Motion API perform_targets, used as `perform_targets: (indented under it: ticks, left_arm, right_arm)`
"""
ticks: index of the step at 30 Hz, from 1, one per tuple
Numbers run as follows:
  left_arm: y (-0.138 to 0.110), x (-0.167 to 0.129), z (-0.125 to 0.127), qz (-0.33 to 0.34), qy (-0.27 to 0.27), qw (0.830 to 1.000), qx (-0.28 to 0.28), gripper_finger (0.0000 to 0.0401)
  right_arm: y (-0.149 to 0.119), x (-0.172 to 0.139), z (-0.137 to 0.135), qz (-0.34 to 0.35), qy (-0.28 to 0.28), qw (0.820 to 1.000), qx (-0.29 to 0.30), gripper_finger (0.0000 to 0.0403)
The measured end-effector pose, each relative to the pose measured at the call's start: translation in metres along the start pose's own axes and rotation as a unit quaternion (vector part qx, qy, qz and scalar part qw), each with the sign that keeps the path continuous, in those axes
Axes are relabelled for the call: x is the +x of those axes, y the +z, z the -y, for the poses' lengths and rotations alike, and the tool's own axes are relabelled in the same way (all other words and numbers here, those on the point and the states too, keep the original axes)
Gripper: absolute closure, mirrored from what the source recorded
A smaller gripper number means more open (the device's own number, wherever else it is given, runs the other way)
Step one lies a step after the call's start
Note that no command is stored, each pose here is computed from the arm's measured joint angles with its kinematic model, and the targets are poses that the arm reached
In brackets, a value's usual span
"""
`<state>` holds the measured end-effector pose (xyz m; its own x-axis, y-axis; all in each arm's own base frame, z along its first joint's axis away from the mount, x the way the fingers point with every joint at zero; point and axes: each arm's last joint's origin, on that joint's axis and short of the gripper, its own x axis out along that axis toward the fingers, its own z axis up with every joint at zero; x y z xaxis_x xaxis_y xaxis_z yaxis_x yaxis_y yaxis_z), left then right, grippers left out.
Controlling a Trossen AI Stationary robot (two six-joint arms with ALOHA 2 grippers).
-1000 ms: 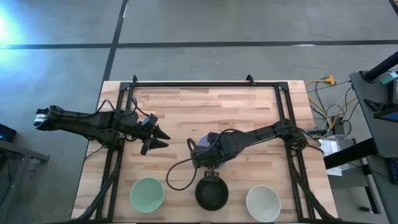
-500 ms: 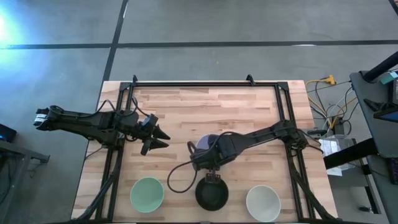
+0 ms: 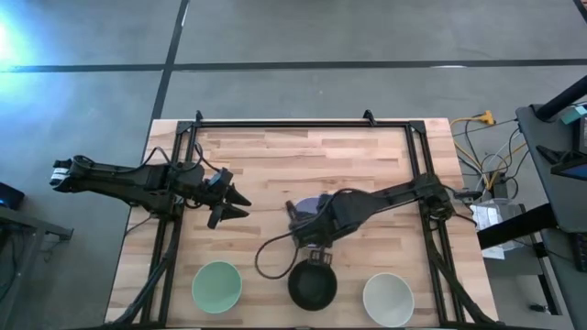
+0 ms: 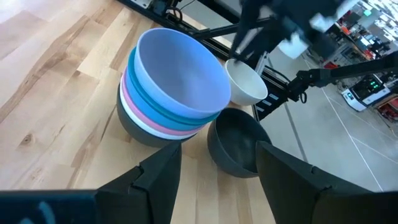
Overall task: Nest bowls inside each other
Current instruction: Stack the white bowl on the purple bowl
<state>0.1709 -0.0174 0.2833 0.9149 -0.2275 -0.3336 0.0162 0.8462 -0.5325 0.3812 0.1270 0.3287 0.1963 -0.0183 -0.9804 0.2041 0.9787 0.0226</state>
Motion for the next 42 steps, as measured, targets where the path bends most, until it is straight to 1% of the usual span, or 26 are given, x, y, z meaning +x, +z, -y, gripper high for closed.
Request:
perform_targets:
  ticks: [2,3,7,10,14,17,19,21,22,23,25,26,28,29,30,33,34,35,36,37,38,39,40,41,42]
  left_arm:
    - [0.000,0.000,0.000,0.000,0.000,1.000,0.000,0.0210]
    - [0.000,0.000,0.000,-0.001,-0.001,1.000,0.000,0.0210]
    - [0.000,0.000,0.000,-0.002,-0.002,1.000,0.000,0.0210]
    - [-0.001,0.000,0.000,-0.004,-0.005,1.000,-0.001,0.0210]
    - [-0.002,0.000,-0.001,-0.005,-0.005,1.000,0.000,0.0210]
    - [-0.003,0.000,-0.001,-0.007,-0.004,1.000,0.001,0.0210]
    - [-0.003,0.001,-0.001,-0.008,-0.004,1.000,0.003,0.0210]
    - [-0.003,0.001,-0.001,-0.008,-0.004,1.000,0.006,0.0210]
    - [-0.003,0.001,-0.001,-0.008,-0.004,1.000,0.012,0.0210]
    - [-0.003,0.001,-0.002,-0.008,-0.003,1.000,0.014,0.0210]
    - [-0.003,0.001,-0.002,-0.009,-0.003,1.000,0.016,0.0210]
    - [-0.003,0.001,-0.002,-0.009,-0.003,1.000,0.017,0.0210]
    - [-0.003,0.002,-0.002,-0.009,-0.003,1.000,0.022,0.0210]
    - [-0.003,0.002,-0.002,-0.009,-0.003,1.000,0.025,0.0210]
    - [-0.003,0.002,-0.002,-0.010,-0.002,1.000,0.025,0.0210]
    - [-0.003,0.002,-0.002,-0.009,-0.003,1.000,0.025,0.0210]
    - [-0.003,0.002,-0.002,-0.010,-0.002,1.000,0.025,0.0210]
    - [-0.004,0.003,-0.002,-0.011,-0.002,1.000,0.025,0.0210]
    - [-0.004,0.002,-0.002,-0.012,-0.003,1.000,0.022,0.0210]
    - [-0.003,0.002,-0.002,-0.012,-0.006,1.000,0.016,0.0210]
    - [-0.003,0.002,-0.001,-0.012,-0.008,1.000,0.012,0.0210]
    - [-0.003,0.002,-0.001,-0.013,-0.010,1.000,0.008,0.0210]
    - [-0.003,0.001,-0.001,-0.014,-0.014,1.000,0.001,0.0210]
    - [-0.003,0.001,0.000,-0.015,-0.016,1.000,-0.004,0.0210]
    - [-0.003,0.001,0.000,-0.015,-0.017,1.000,-0.013,0.0210]
  right_arm:
    - [-0.010,-0.012,0.003,-0.008,-0.014,1.000,0.015,0.0364]
    - [-0.014,-0.017,0.002,-0.002,-0.021,1.000,0.022,0.0364]
    - [-0.039,-0.042,0.000,0.032,-0.016,0.999,0.041,0.0364]
    - [-0.066,-0.054,-0.001,0.027,-0.016,0.997,0.068,0.0364]
    - [-0.108,-0.055,-0.004,0.026,-0.022,0.992,0.125,0.0364]
    - [-0.143,-0.055,-0.005,0.038,0.008,0.983,0.177,0.0364]
    - [-0.162,-0.049,-0.008,0.056,0.049,0.974,0.214,0.0364]
    - [-0.178,-0.039,-0.011,0.092,0.100,0.959,0.247,0.0364]
    - [-0.184,-0.035,-0.013,0.122,0.131,0.949,0.259,0.0364]
    - [-0.189,-0.031,-0.014,0.158,0.167,0.934,0.272,0.0364]
    - [-0.192,-0.023,-0.015,0.235,0.238,0.895,0.296,0.0364]
    - [-0.191,-0.020,-0.014,0.273,0.274,0.872,0.302,0.0364]
    - [-0.187,-0.012,-0.007,0.354,0.333,0.820,0.304,0.0364]
    - [-0.183,-0.009,-0.001,0.391,0.356,0.792,0.306,0.0364]
    - [-0.180,-0.006,0.006,0.427,0.382,0.759,0.307,0.0364]
    - [-0.178,0.005,0.035,0.516,0.429,0.678,0.301,0.0364]
    - [-0.178,0.009,0.045,0.538,0.440,0.656,0.295,0.0364]
    - [-0.180,0.013,0.056,0.555,0.447,0.640,0.287,0.0364]
    - [-0.183,0.018,0.066,0.568,0.448,0.634,0.275,0.0364]
    - [-0.186,0.021,0.074,0.578,0.443,0.635,0.258,0.0364]
    - [-0.189,0.024,0.082,0.583,0.434,0.642,0.244,0.0364]
    - [-0.193,0.026,0.085,0.579,0.422,0.659,0.227,0.0364]
    - [-0.197,0.027,0.087,0.571,0.409,0.682,0.205,0.0364]
    - [-0.200,0.028,0.088,0.553,0.397,0.710,0.179,0.0364]
    - [-0.204,0.030,0.089,0.521,0.385,0.747,0.150,0.0364]
